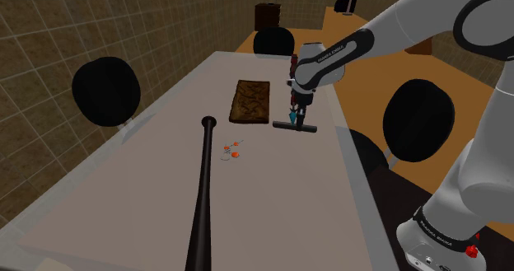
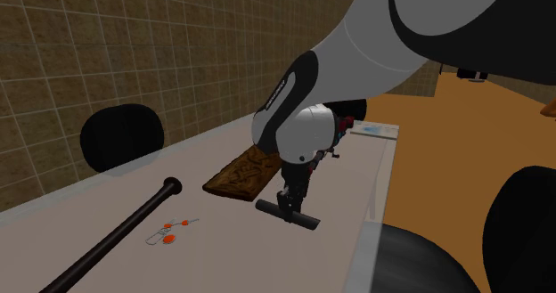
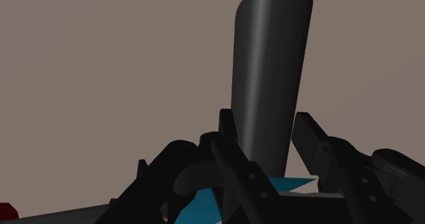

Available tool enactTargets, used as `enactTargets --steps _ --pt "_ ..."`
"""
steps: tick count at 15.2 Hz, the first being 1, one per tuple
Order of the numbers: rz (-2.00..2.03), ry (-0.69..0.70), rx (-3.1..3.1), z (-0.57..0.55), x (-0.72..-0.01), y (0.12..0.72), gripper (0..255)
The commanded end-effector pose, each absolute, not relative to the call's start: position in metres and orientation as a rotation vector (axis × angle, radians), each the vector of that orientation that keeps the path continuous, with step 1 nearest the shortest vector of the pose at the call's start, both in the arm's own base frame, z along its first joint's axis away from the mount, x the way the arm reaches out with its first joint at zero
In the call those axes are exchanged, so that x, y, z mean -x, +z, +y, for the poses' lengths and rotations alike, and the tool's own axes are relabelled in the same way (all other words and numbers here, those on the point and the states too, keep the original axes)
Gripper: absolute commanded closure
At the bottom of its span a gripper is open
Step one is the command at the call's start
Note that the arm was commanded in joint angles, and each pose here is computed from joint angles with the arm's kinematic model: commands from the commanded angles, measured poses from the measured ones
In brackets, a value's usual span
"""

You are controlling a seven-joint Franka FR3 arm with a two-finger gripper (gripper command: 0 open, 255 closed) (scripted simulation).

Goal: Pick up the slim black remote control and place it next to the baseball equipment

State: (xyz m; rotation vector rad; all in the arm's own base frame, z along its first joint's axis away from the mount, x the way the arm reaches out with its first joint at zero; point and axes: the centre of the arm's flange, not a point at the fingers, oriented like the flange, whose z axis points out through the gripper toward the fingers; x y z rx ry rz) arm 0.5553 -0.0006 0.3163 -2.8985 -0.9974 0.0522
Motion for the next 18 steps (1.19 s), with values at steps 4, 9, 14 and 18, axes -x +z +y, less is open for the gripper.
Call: enactTargets --steps 4,9,14,18 --pt "-0.999 0.057 2.896 0.001 -0.555 0.315 255" --pt "-0.999 0.057 2.896 0.001 -0.554 0.336 255" --pt "-0.999 0.057 2.896 0.001 -0.554 0.362 255" --pt "-0.999 0.057 2.896 0.001 -0.554 0.383 255"
